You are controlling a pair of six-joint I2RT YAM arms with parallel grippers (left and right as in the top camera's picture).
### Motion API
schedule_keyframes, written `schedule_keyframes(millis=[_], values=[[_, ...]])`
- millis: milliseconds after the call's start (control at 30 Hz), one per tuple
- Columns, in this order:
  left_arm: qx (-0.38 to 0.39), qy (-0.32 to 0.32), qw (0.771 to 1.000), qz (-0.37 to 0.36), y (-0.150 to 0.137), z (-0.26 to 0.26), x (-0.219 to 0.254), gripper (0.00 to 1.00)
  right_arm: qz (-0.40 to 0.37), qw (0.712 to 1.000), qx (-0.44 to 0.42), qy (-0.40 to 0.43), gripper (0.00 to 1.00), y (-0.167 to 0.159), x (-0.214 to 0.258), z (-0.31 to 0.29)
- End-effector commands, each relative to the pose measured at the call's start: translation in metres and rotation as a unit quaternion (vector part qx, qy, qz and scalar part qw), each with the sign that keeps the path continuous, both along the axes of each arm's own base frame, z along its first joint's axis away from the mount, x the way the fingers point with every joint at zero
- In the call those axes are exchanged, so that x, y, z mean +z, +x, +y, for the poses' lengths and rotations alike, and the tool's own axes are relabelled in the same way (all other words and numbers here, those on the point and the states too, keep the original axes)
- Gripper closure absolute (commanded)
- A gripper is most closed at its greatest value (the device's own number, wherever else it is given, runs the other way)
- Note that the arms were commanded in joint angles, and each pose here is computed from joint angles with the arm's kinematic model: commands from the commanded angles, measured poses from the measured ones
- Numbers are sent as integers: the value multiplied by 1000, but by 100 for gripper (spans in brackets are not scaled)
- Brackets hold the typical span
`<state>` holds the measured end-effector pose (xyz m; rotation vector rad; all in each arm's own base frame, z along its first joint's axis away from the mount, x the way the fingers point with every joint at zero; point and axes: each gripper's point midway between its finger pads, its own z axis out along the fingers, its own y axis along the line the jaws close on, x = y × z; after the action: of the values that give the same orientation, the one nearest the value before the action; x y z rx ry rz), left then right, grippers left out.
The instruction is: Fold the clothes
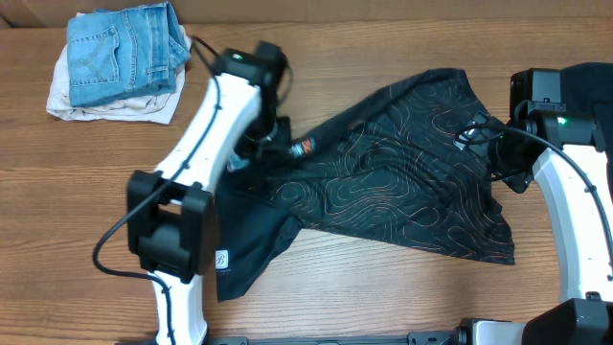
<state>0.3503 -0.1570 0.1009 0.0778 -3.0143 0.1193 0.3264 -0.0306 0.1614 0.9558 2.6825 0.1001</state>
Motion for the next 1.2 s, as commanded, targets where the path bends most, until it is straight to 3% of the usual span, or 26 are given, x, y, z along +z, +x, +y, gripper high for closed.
schedule_keyframes(millis=[0,67,133,200,300,433,533,600,833,900,1000,1033,1167], values=[[-35,15,999,36,-29,-23,-14,79,2,1000,0,2,4,-1,-2,0],[-64,22,997,48,-46,-37,-20,61,2,1000,0,2,4,-1,-2,0],[-74,42,996,35,-43,-36,-22,60,2,1000,0,2,4,-1,-2,0],[-51,60,997,-1,-25,-30,-20,62,2,1000,0,2,4,0,-2,0],[-24,34,997,-61,12,-30,-13,60,2,1000,0,2,4,-1,-2,0],[32,-8,986,-164,83,-13,-7,60,2,1000,0,3,4,-1,-2,0],[30,-28,981,-192,110,-7,-17,57,0,1000,2,10,4,0,-1,2],[17,-30,981,-190,118,-6,-34,50,-2,1000,5,17,4,1,-1,5],[18,-6,991,-133,111,3,-92,44,2,1000,5,17,4,-1,-2,5],[10,-7,992,-127,109,2,-95,50,2,1000,5,17,4,-1,-2,5],[8,-2,994,-108,99,5,-96,89,3,1000,5,17,4,-1,-2,5],[6,3,995,-96,93,7,-97,96,3,1000,5,17,4,-1,-2,5],[3,13,997,-70,79,12,-88,96,2,1000,5,17,4,-1,-2,5]])
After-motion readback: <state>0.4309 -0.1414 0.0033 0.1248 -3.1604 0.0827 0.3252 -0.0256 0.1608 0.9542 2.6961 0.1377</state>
